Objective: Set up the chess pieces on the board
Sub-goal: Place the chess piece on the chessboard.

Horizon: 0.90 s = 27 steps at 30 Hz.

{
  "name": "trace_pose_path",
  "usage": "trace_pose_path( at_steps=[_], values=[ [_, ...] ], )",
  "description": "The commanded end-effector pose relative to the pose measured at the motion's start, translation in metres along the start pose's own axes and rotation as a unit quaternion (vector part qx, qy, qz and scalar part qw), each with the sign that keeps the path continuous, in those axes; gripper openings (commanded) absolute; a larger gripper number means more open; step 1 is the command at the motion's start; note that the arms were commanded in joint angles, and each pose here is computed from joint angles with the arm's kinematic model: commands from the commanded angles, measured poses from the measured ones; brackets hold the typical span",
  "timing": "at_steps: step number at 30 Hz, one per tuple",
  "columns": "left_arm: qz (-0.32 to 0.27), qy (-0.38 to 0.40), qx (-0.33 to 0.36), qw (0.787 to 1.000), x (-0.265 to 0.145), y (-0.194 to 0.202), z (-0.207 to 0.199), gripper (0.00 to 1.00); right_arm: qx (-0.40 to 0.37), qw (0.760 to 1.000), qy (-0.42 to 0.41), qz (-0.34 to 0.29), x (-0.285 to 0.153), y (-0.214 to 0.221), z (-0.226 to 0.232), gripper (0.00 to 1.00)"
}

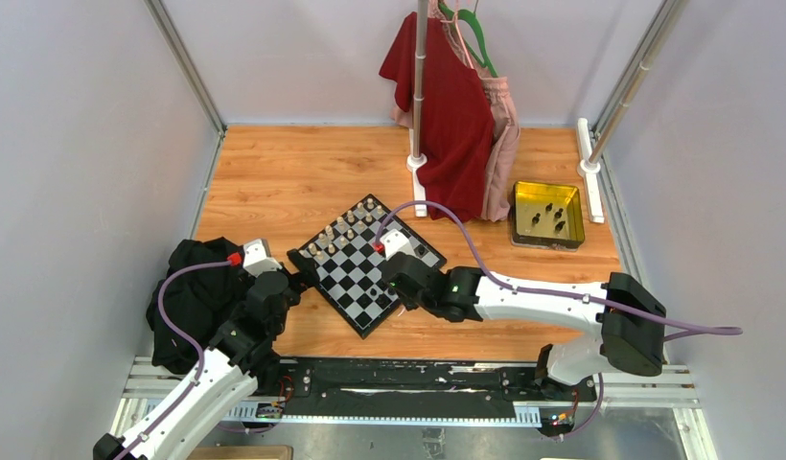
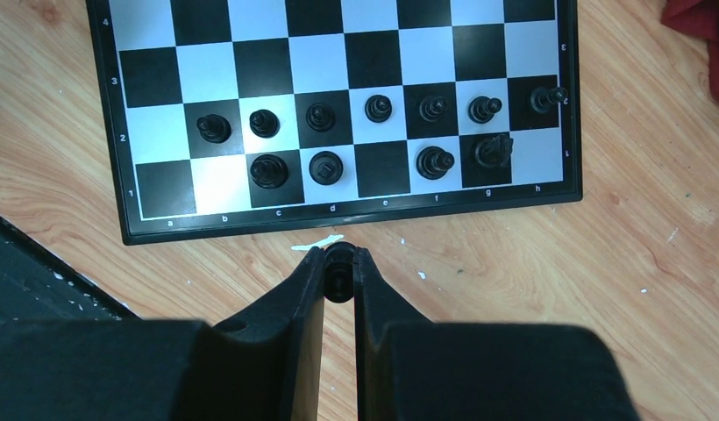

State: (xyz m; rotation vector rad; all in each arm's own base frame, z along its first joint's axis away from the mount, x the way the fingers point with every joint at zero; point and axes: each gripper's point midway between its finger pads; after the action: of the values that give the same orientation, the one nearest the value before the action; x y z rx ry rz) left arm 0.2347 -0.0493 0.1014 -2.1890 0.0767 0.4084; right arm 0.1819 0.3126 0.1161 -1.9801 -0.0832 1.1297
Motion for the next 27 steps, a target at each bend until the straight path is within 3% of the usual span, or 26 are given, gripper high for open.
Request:
trace_pose_path(
  at_steps=[1, 27],
  values=[
    [0.000, 0.006, 0.004, 1.000, 0.001, 0.001, -0.002, 1.00, 0.007, 1.000, -0.014, -0.013, -0.003, -0.005, 0.001, 0.00],
    [0.002, 0.004, 0.006, 1.000, 0.002, 0.002, -0.003, 1.00, -0.015, 0.996, -0.084, -0.014, 0.008, -0.026, 0.043, 0.00]
  ],
)
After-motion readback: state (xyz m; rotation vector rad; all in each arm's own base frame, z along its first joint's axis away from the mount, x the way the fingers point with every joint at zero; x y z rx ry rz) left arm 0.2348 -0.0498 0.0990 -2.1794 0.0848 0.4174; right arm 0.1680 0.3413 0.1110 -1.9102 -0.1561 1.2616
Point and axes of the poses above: each gripper's point midway between its finger pads, its own x axis out along the fingers, its own z axis along the line the jaws close on, y = z × x, and after that the axes turned 14 degrees about -x, right-handed
